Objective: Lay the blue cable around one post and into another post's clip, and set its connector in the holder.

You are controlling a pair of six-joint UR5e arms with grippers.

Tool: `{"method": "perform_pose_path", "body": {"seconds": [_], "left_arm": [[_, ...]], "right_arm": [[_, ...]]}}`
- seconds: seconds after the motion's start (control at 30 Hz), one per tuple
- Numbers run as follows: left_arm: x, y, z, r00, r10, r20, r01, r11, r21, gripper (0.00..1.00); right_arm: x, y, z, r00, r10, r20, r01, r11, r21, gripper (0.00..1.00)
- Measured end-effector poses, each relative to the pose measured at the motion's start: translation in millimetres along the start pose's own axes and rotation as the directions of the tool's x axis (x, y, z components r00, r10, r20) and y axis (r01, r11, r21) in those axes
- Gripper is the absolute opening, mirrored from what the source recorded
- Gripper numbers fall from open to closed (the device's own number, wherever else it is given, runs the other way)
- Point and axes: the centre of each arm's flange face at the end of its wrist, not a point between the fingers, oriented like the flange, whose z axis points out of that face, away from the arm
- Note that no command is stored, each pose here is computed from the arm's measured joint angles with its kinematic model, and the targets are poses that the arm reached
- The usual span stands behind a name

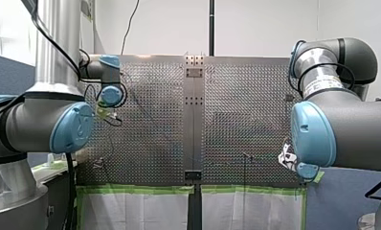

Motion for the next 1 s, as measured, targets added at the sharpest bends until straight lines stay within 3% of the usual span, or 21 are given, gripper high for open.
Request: {"method": "perform_pose_path", "body": {"seconds": [0.3, 0.5, 0.67, 1.0], "left_arm": [[-15, -16.9, 28, 0.9959, -0.08, 0.044, 0.08, 0.9968, -0.002, 1.0], [-13, -11.6, 43, 0.9926, -0.118, 0.027, 0.119, 0.9928, -0.018, 1.0], [-9, -4.4, 53, 0.9958, -0.089, 0.02, 0.09, 0.995, -0.045, 1.0], [-24, -3.4, 67, 0.9974, -0.014, 0.071, 0.02, 0.9967, -0.079, 1.0]], "right_arm": [[-1, -2.1, -0.2, 1.0, -0.001, 0.001, 0.001, 1.0, 0.004, 0.07], [-1, -3.1, -0.5, 1.0, 0.0, 0.002, 0.0, 1.0, 0.006, 0.07], [-2, -3.2, -0.7, 1.0, 0.0, 0.003, 0.0, 1.0, 0.007, 0.07], [-2, -4.3, -0.4, 1.0, -0.001, 0.001, 0.001, 0.9999, 0.011, 0.07]]}}
